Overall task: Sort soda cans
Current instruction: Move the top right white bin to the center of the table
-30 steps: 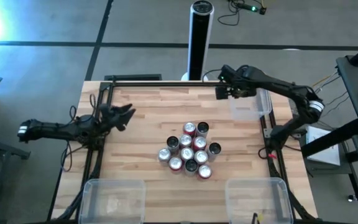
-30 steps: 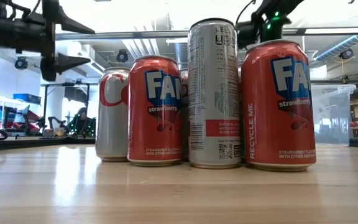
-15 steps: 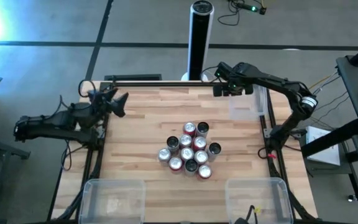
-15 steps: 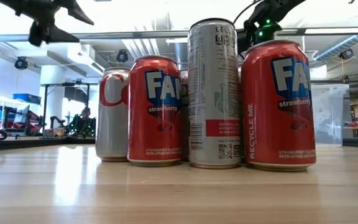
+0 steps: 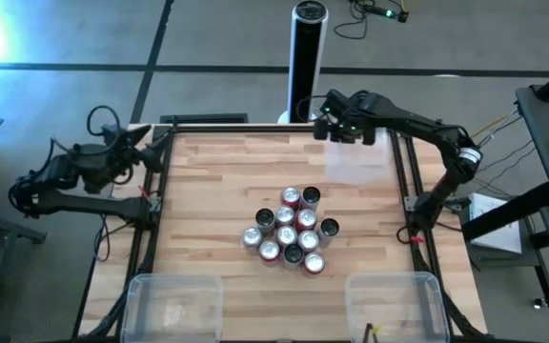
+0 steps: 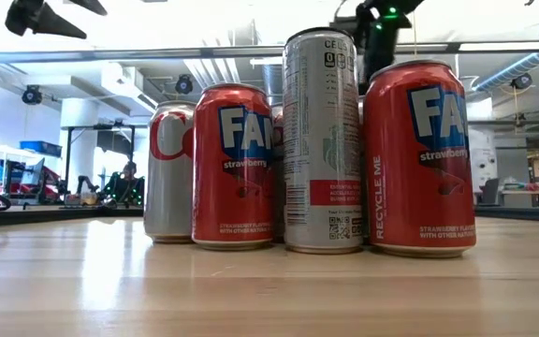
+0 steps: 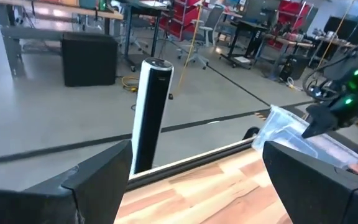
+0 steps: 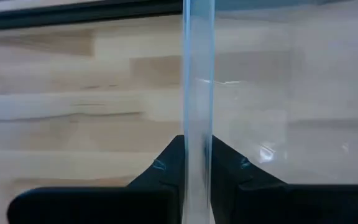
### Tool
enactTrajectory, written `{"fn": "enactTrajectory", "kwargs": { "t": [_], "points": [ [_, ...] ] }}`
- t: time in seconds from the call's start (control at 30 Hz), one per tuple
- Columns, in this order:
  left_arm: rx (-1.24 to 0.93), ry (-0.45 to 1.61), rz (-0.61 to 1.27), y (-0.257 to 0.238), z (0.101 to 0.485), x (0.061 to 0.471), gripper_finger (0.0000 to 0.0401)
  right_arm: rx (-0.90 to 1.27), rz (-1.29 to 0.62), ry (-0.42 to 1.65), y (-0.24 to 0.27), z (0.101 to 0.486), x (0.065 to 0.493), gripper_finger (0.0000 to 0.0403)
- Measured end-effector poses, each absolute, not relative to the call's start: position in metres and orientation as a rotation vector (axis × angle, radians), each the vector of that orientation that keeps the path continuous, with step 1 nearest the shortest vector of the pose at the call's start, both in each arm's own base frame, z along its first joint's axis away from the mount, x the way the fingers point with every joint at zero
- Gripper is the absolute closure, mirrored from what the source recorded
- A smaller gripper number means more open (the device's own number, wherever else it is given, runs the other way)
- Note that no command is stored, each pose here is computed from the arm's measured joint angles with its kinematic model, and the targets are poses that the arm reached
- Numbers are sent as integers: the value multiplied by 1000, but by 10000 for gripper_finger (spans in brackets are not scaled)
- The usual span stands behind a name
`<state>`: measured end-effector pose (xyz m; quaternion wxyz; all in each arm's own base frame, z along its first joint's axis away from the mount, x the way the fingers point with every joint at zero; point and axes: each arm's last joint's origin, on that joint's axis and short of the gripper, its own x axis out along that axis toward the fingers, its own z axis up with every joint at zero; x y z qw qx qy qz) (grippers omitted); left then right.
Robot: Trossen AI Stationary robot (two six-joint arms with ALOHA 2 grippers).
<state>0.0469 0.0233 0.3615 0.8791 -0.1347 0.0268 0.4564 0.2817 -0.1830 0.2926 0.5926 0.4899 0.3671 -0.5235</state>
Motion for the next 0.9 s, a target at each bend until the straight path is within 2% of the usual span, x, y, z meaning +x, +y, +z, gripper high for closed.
{"fn": "enactTrajectory", "kwargs": {
  "t": [0.23, 0.43, 0.57, 0.9],
  "points": [
    [-260, 77, 889, 22, 359, 39, 55, 1150, -1171, 827, -171, 288, 345, 365],
    [-180, 117, 878, 22, 359, 38, 55, 1151, -1160, 767, -182, 277, 401, 365],
    [-140, 197, 727, 19, 355, 40, 55, 1145, -1132, 744, -191, 269, 433, 364],
    [-186, 279, 546, 14, 346, 41, 55, 1182, -1084, 727, -173, 249, 462, 363]
  ]
}}
